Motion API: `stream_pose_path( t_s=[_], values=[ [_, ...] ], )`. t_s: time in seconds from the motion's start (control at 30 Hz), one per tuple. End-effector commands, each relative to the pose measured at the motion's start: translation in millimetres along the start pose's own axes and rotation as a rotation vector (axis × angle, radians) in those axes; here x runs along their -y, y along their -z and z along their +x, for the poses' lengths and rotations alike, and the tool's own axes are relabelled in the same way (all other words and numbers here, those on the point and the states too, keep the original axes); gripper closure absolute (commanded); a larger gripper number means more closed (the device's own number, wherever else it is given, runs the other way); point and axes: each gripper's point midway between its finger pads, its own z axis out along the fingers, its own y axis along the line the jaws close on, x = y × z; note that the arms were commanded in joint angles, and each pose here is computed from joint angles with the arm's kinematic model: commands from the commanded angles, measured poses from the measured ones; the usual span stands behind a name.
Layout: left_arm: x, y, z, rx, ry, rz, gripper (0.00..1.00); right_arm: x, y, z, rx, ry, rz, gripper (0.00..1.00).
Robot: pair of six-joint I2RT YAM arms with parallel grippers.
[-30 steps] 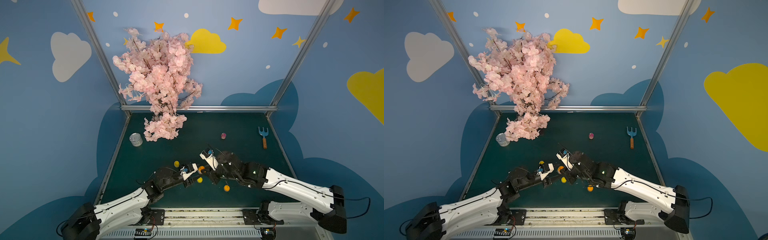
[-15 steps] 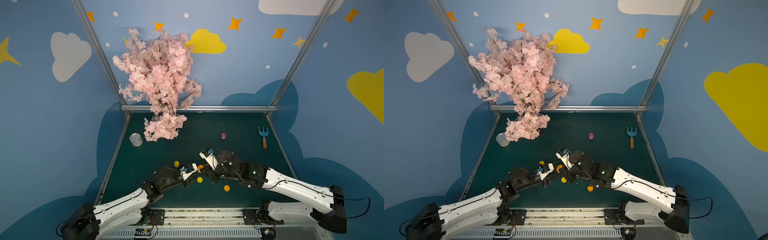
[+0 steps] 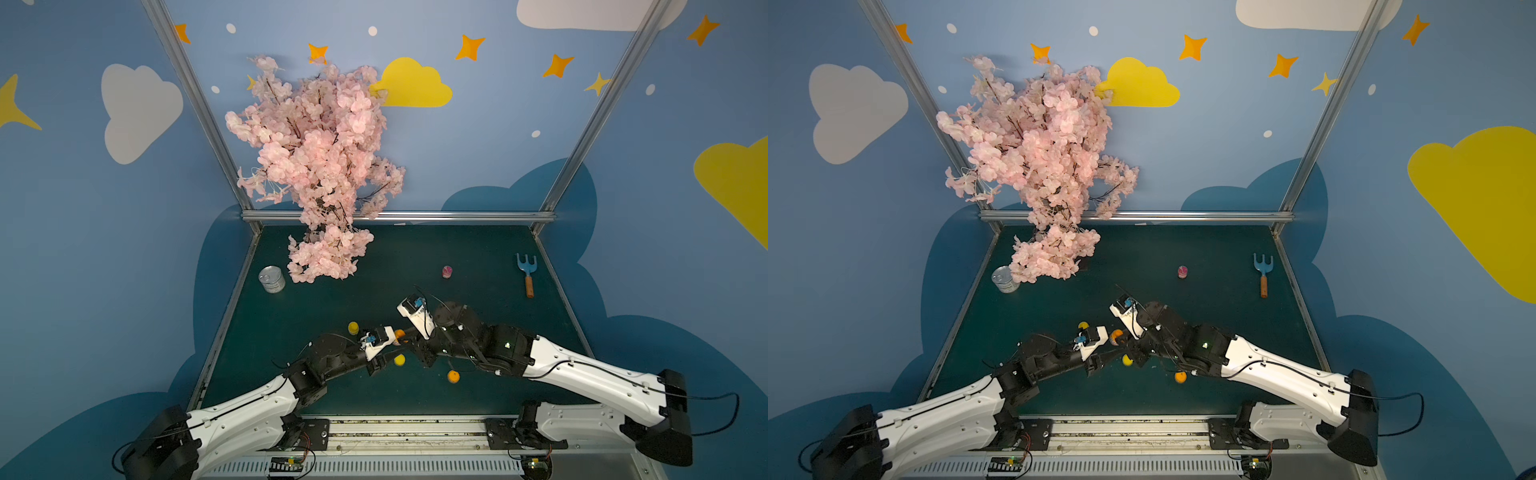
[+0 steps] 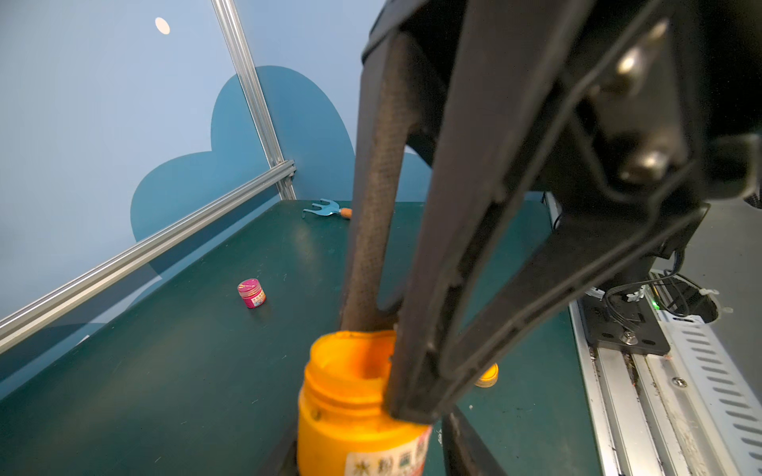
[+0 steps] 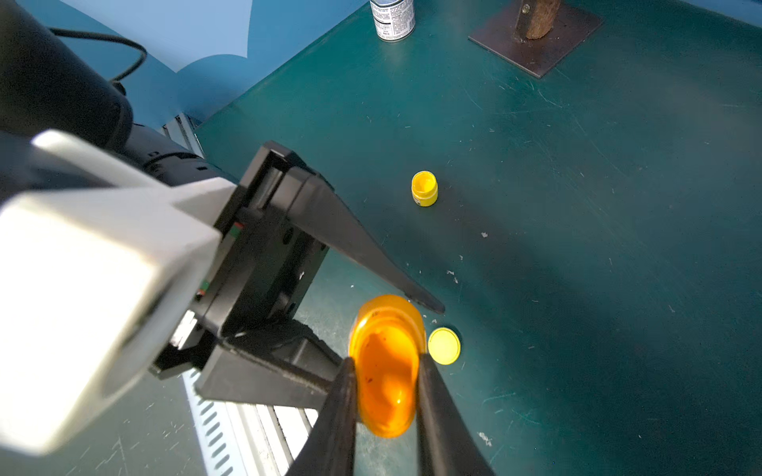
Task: Close the paint jar lid
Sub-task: Pick up the paint jar from the center of the board.
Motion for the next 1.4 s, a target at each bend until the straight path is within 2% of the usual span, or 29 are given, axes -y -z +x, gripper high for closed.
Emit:
stream_pose_path(
  t_s=[0.0,0.17,0.3,0.43,0.5,0.57,0.67,0.83,1.0,1.13,1.23,1.3,1.37],
  values=[
    [-1.2,0.4,-14.5,0.029,-0.007,0.002,0.54,-5.1,0.0,-7.9,0.026,-0.001,-0.02,0.76],
    [-1.9,-1.1,-11.7,0.015,-0.006,0.0,0.6,-4.3,2.1,-8.5,0.033,-0.003,-0.017,0.77],
    [-1.8,-1.7,-12.3,0.018,-0.013,0.004,0.7,-4.6,0.7,-7.2,0.025,-0.006,-0.018,0.77],
    [-1.4,-1.1,-13.8,0.03,-0.01,0.003,0.74,-5.9,-1.5,-6.8,0.022,-0.007,-0.026,0.76],
    [-0.7,-0.3,-12.4,0.033,0.002,0.002,0.74,-4.5,-1.2,-6.6,0.019,-0.006,-0.016,0.7],
    [-2.4,-0.6,-8.6,0.016,0.011,-0.007,0.75,1.3,3.4,-6.5,0.021,-0.008,0.017,0.54],
    [-2.8,-0.6,-1.6,-0.016,0.007,-0.011,0.76,15.2,18.4,-4.6,0.041,-0.017,0.086,0.41],
    [-3.5,1.1,5.1,-0.031,-0.01,-0.022,0.76,39.9,58.8,6.6,0.094,-0.061,0.184,0.35],
    [-5.6,2.3,9.7,-0.039,-0.018,-0.019,0.75,87.9,97.8,56.6,-0.004,-0.181,0.437,0.34],
    [5.4,5.2,6.7,-0.015,-0.004,0.045,0.75,118.2,102.6,116.3,-0.183,-0.275,0.623,0.36],
    [8.5,7.3,6.7,-0.011,0.006,0.058,0.75,121.3,84.8,152.4,-0.291,-0.344,0.655,0.39],
    [8.3,9.8,4.6,-0.004,0.008,0.053,0.75,122.1,74.1,169.2,-0.319,-0.406,0.666,0.41],
    [7.8,13.9,1.1,0.007,0.004,0.045,0.75,120.3,60.0,179.8,-0.334,-0.407,0.639,0.44]
  ],
)
